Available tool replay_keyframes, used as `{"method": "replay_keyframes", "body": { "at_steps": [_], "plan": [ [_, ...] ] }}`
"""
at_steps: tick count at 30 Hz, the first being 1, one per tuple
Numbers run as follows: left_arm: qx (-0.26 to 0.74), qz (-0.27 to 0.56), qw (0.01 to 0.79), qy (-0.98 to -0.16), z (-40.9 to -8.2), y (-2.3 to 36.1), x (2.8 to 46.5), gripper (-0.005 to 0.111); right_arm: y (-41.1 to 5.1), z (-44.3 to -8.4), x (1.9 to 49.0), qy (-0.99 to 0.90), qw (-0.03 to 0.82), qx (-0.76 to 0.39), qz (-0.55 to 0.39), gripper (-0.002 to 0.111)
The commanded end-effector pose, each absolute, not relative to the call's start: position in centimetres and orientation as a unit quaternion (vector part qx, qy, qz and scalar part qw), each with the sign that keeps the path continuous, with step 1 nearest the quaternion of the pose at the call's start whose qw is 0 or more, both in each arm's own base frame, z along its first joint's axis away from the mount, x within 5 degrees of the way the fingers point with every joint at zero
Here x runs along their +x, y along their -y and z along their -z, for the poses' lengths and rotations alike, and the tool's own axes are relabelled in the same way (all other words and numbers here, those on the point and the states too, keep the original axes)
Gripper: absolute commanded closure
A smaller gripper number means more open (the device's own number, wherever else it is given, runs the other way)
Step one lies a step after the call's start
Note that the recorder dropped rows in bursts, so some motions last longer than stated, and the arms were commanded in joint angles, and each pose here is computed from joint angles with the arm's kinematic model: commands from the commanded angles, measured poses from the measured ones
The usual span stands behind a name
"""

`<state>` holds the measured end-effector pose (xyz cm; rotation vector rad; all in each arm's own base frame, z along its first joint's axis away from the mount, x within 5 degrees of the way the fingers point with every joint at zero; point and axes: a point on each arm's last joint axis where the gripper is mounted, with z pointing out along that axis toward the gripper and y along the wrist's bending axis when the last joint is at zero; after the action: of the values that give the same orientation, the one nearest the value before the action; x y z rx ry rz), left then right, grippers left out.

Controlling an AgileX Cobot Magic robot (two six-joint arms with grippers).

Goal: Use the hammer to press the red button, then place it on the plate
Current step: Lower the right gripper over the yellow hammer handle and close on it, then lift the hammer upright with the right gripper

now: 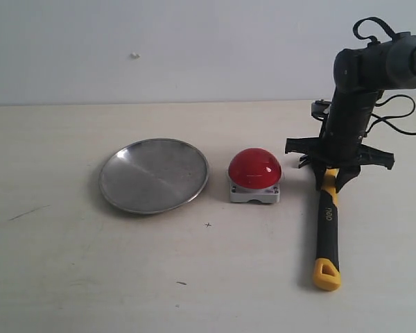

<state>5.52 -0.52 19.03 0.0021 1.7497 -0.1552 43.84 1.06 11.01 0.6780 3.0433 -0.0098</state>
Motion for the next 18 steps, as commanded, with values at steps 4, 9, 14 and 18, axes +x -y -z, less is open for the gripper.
{"method": "replay_keyframes", "body": {
  "at_steps": [4,9,14,18],
  "plan": [
    [0.002,0.069,0.641,-0.764,-19.0,0.5,5.5,0.107,-0.4,-13.4,45.4,-0.976,0.117,0.185,0.012,0.108],
    [0.002,0.069,0.641,-0.764,-19.0,0.5,5.5,0.107,0.5,-16.3,45.4,-0.969,0.166,0.178,0.053,0.108],
    [0.002,0.069,0.641,-0.764,-19.0,0.5,5.5,0.107,0.7,-18.7,45.3,-0.963,0.2,0.172,0.062,0.108],
    [0.002,0.069,0.641,-0.764,-19.0,0.5,5.5,0.107,0.2,-21.5,44.7,-0.96,0.222,0.165,0.052,0.108]
  ]
}}
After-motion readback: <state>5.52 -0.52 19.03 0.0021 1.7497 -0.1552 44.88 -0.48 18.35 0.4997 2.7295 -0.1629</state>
